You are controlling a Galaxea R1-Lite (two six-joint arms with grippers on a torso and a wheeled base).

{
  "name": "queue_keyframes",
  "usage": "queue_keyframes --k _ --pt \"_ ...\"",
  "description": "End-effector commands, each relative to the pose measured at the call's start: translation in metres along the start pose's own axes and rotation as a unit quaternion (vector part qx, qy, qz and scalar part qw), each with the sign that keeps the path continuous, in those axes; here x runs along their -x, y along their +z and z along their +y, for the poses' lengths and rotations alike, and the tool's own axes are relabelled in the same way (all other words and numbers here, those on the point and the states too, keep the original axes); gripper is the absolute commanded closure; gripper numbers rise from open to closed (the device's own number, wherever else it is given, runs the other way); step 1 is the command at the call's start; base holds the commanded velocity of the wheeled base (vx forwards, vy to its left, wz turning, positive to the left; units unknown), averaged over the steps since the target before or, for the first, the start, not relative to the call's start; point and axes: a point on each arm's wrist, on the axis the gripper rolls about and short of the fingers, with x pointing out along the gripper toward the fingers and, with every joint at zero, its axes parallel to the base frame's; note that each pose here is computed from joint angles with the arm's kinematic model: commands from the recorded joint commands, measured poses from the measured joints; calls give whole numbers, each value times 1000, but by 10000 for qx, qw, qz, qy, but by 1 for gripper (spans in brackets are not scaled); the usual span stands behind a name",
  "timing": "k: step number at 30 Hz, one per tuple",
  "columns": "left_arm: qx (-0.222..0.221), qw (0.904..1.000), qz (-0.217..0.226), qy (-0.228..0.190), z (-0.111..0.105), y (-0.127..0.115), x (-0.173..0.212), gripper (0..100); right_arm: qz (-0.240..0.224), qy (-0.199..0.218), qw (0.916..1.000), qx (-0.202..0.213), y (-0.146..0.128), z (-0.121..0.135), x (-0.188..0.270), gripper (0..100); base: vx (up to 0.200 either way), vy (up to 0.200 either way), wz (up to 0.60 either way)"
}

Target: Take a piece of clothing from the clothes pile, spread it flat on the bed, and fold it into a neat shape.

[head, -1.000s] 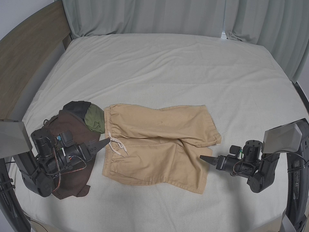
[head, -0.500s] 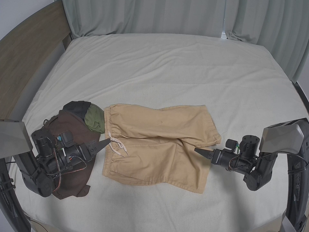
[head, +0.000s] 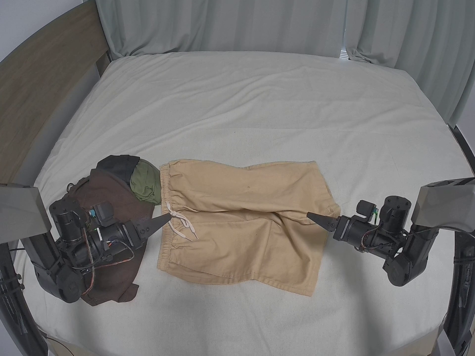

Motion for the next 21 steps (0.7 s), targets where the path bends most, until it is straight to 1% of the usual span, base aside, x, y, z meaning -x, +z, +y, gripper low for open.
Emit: queue_keyframes --k 1,6,10,12,13,16,17,21 --pt "13 10000 7 2 0 0 0 0 -31 -77 9999 62 2 -5 2 0 0 0 0" --pt "6 10000 3 9 1 0 0 0 38 -143 9999 32 -3 -9 4 0 0 0 0" --pt "18 10000 9 11 1 -1 0 0 260 -215 9994 -24 -13 -7 11 0 0 0 0" --pt "27 10000 21 17 1 -1 0 0 292 -229 9993 35 -15 -7 13 0 0 0 0" --pt "35 10000 33 22 1 -2 0 0 381 -251 9988 187 -18 -7 16 0 0 0 0" --pt "59 9999 84 36 2 -5 0 0 511 -280 9978 325 -24 -7 21 0 0 0 0" --pt "87 9999 113 50 4 -7 -1 0 585 -287 9972 361 -27 -6 24 0 0 0 0" --pt "109 9998 154 68 5 -9 -1 0 630 -273 9969 374 -28 -5 25 0 0 0 0"
